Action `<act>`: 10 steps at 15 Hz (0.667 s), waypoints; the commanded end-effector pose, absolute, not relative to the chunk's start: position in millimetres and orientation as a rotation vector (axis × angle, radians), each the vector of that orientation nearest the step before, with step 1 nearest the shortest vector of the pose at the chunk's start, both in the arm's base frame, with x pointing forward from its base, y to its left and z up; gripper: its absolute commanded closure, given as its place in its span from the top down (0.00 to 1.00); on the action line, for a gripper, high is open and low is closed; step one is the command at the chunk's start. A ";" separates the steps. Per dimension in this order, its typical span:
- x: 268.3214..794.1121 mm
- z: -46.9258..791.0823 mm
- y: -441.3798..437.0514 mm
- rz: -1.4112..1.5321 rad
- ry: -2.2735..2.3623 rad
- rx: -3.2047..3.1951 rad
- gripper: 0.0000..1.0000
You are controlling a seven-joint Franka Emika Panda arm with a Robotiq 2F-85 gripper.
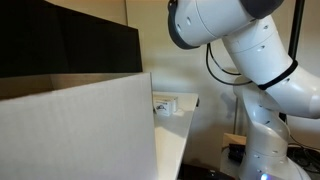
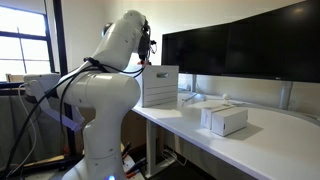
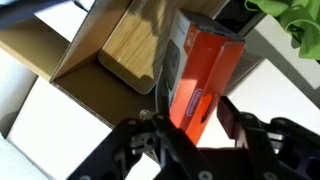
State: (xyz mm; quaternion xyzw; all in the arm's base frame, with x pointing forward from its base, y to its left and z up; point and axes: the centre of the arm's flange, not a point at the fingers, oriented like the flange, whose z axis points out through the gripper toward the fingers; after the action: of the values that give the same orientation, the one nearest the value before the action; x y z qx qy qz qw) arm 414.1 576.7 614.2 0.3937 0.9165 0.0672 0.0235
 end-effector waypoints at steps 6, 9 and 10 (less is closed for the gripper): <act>396.7 651.6 566.1 0.202 2.926 1.183 0.28; 399.2 649.0 564.7 0.192 2.935 1.192 0.80; 400.4 648.5 564.6 0.180 2.925 1.190 0.85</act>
State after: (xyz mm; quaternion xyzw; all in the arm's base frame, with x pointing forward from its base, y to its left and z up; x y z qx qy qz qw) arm 395.9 567.3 643.5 0.3849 0.9207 0.0649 -0.0013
